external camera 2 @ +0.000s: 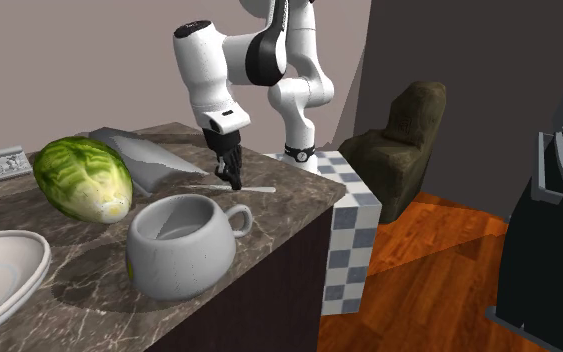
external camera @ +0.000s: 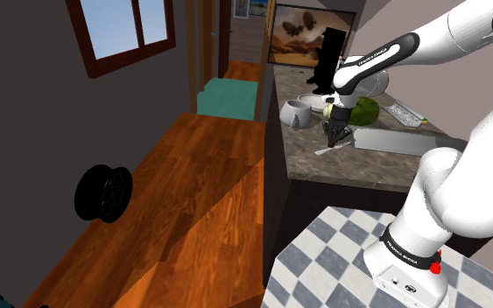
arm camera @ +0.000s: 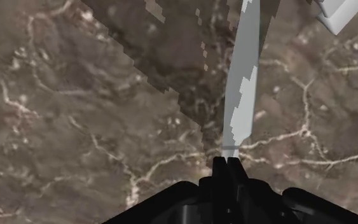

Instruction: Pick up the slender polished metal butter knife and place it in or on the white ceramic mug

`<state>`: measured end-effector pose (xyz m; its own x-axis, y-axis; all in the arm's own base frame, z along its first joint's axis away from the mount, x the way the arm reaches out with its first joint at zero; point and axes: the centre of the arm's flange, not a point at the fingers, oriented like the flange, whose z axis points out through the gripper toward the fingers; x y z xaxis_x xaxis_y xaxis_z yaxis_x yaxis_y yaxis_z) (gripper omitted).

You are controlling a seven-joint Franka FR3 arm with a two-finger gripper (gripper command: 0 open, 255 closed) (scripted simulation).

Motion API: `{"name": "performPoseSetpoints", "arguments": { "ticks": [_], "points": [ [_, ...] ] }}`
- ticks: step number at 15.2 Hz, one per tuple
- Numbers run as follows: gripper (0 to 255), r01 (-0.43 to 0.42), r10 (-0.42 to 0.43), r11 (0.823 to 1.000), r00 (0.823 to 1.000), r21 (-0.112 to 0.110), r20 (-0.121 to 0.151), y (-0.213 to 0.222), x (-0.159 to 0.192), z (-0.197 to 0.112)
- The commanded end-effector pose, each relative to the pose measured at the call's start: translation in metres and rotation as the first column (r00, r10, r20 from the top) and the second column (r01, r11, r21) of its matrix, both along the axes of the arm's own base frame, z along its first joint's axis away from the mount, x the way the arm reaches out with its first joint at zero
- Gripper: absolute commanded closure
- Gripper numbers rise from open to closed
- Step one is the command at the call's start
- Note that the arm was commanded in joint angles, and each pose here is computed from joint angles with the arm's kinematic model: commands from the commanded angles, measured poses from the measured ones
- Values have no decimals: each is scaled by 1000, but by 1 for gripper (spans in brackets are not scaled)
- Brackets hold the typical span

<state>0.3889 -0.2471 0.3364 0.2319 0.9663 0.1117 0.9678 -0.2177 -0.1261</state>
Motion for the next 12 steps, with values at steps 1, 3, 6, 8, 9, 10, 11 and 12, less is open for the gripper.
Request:
{"name": "performPoseSetpoints", "arguments": {
  "ticks": [1,3,6,8,9,10,11,12],
  "points": [
    [255,0,0,1000,1000,5,-14,1,-3,-5],
    [255,0,0,1000,1000,0,1,0,-1,0],
    [0,-29,31,998,999,-61,30,-9,-13,17],
    [0,-57,64,991,996,-123,57,-19,-25,35],
    [0,-57,65,991,996,-124,57,-19,-25,35],
    [0,-57,65,991,996,-124,57,-19,-25,30],
    [0,-57,65,991,996,-124,57,-19,-26,24],
    [0,-57,65,991,996,-124,57,-18,-26,19]
  ]
}}
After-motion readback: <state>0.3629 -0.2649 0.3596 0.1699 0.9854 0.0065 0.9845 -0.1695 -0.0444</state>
